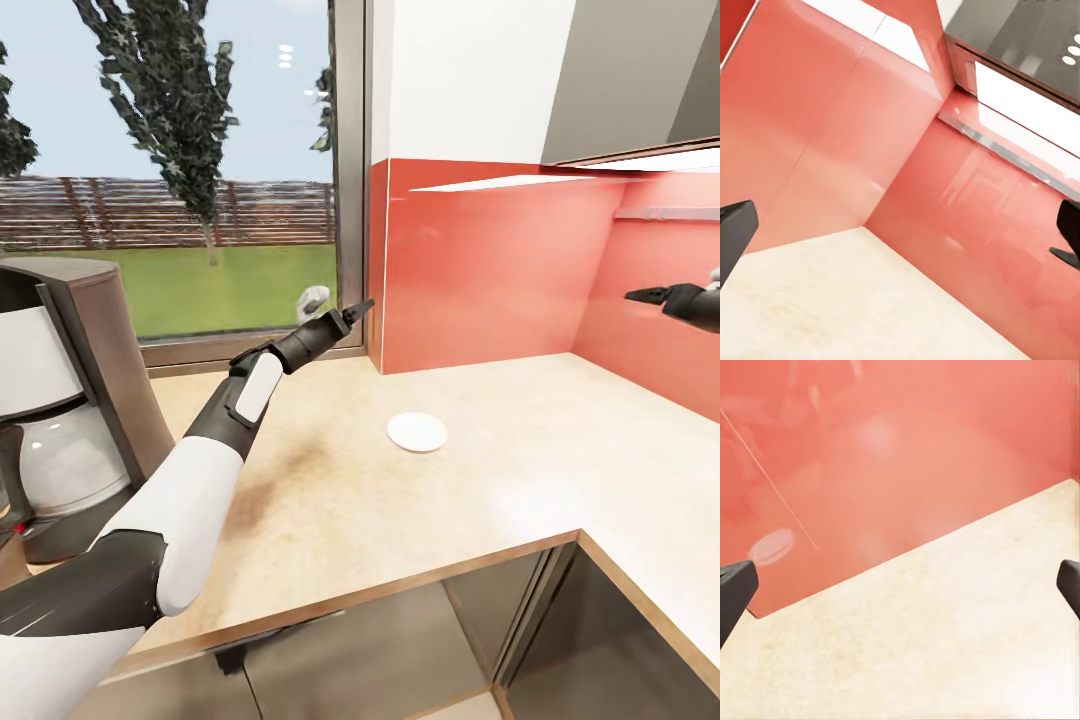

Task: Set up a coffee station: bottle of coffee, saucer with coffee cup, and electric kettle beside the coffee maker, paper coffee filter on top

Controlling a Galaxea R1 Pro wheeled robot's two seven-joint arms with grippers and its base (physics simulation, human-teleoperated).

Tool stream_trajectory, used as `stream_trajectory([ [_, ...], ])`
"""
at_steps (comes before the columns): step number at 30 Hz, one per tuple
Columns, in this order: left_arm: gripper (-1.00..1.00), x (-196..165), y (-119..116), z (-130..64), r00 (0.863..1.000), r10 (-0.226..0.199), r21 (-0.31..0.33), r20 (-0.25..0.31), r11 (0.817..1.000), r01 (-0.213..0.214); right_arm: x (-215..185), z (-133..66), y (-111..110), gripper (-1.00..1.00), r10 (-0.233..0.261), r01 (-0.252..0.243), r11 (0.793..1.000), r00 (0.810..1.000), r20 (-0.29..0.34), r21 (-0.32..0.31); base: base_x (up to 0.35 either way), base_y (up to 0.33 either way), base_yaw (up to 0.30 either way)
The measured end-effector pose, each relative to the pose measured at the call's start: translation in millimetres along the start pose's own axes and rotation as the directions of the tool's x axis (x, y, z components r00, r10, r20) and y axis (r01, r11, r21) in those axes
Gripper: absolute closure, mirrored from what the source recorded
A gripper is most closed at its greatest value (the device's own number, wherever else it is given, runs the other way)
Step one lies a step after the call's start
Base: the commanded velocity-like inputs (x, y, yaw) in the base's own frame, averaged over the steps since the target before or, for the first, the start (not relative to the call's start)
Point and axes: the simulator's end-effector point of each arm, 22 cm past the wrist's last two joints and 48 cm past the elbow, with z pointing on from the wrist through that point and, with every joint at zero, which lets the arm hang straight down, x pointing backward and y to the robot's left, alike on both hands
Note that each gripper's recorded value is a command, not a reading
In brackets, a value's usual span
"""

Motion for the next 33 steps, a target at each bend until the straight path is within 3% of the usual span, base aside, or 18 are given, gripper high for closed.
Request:
stream_trajectory([
  [4, -1.0, -6.5, 1.7, 1.8, 1.0, -0.018, -0.009, -0.002, 1.0, 0.018, 14.1, 3.4, -1.4, -1.0, -0.01, 0.011, 1.0, 0.999, -0.04, 0.021, 0.0, 0.0, 0.0],
  [9, -1.0, 3.9, 14.6, -1.9, 0.997, -0.071, -0.031, -0.022, 0.997, 0.07, 22.2, 5.6, -0.3, -1.0, -0.035, 0.038, 0.998, 0.997, -0.07, 0.044, 0.007, -0.005, 0.0],
  [10, -1.0, 29.7, 23.9, -11.8, 0.965, -0.226, -0.055, -0.136, 0.974, 0.22, 28.5, 4.4, -40.6, -1.0, -0.067, 0.09, 0.965, 0.993, -0.1, 0.246, 0.074, -0.051, 0.0],
  [11, -1.0, 31.0, 23.4, -12.4, 0.961, -0.238, -0.055, -0.142, 0.971, 0.232, 28.7, 4.1, -40.9, -1.0, -0.065, 0.089, 0.964, 0.993, -0.1, 0.249, 0.138, -0.098, 0.0],
  [33, -1.0, 33.9, 24.2, -13.1, 0.957, -0.249, -0.057, -0.149, 0.968, 0.243, 42.3, 7.9, -50.8, -1.0, -0.041, 0.074, 0.963, 0.991, -0.131, 0.258, 0.048, -0.037, 0.048],
])
